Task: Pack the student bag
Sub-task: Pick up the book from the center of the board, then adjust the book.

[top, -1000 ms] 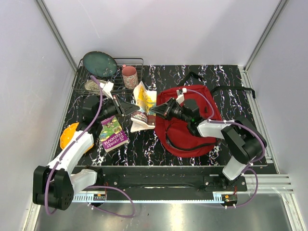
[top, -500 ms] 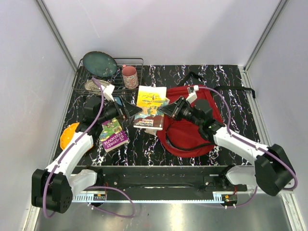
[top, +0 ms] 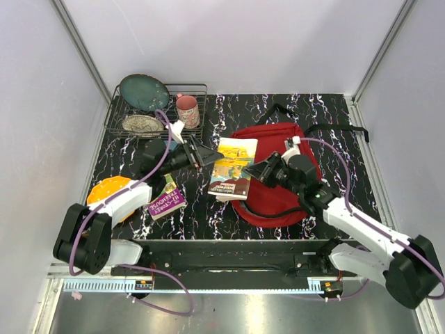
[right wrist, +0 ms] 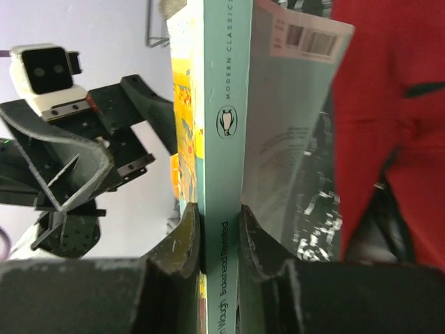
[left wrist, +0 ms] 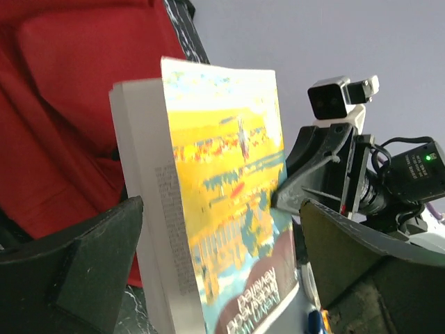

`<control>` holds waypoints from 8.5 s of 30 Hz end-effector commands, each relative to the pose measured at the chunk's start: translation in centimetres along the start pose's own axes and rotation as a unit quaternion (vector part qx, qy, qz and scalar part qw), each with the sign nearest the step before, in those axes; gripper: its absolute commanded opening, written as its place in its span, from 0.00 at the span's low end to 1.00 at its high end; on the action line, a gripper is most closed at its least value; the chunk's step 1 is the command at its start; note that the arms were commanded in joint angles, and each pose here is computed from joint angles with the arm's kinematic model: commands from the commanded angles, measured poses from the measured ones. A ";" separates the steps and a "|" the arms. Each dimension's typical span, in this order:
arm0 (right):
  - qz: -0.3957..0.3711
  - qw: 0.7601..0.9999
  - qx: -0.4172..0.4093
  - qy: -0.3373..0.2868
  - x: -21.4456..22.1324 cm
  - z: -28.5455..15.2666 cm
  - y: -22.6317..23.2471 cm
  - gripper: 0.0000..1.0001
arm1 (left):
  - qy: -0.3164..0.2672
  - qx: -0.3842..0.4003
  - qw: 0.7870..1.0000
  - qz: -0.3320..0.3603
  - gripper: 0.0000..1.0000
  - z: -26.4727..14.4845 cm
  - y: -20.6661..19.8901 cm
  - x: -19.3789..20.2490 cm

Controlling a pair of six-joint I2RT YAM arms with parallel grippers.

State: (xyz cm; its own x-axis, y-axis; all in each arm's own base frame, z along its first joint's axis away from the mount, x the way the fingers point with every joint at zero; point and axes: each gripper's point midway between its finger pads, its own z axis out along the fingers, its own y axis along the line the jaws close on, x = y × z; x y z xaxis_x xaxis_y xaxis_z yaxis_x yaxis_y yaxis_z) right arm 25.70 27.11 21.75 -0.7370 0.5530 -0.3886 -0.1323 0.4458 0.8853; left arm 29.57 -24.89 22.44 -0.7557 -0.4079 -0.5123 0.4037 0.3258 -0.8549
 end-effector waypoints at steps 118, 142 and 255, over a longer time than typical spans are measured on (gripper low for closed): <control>-0.048 0.992 -0.088 -0.076 -3.2 -9.8 5.3 0.78 | -0.117 0.014 0.991 0.067 0.00 -0.1 -11.6 -3.4; 0.079 0.982 -0.156 -0.070 -0.4 -5.8 3.2 0.83 | -0.210 0.081 0.971 -0.076 0.00 1.2 -10.6 -4.9; 0.198 0.927 -0.310 -0.068 -4.3 -8.9 11.5 0.00 | -0.148 0.459 0.876 0.029 0.99 -4.2 -25.0 -1.9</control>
State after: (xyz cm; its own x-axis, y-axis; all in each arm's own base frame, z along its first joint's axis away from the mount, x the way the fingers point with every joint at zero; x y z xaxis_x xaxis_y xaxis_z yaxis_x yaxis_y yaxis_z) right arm 22.98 22.74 33.19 -0.6651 0.7414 0.0897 -0.1873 -0.2819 0.9410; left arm 23.65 -32.50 36.84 -0.7506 -0.5469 -0.3707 0.5593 -0.2271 -0.7973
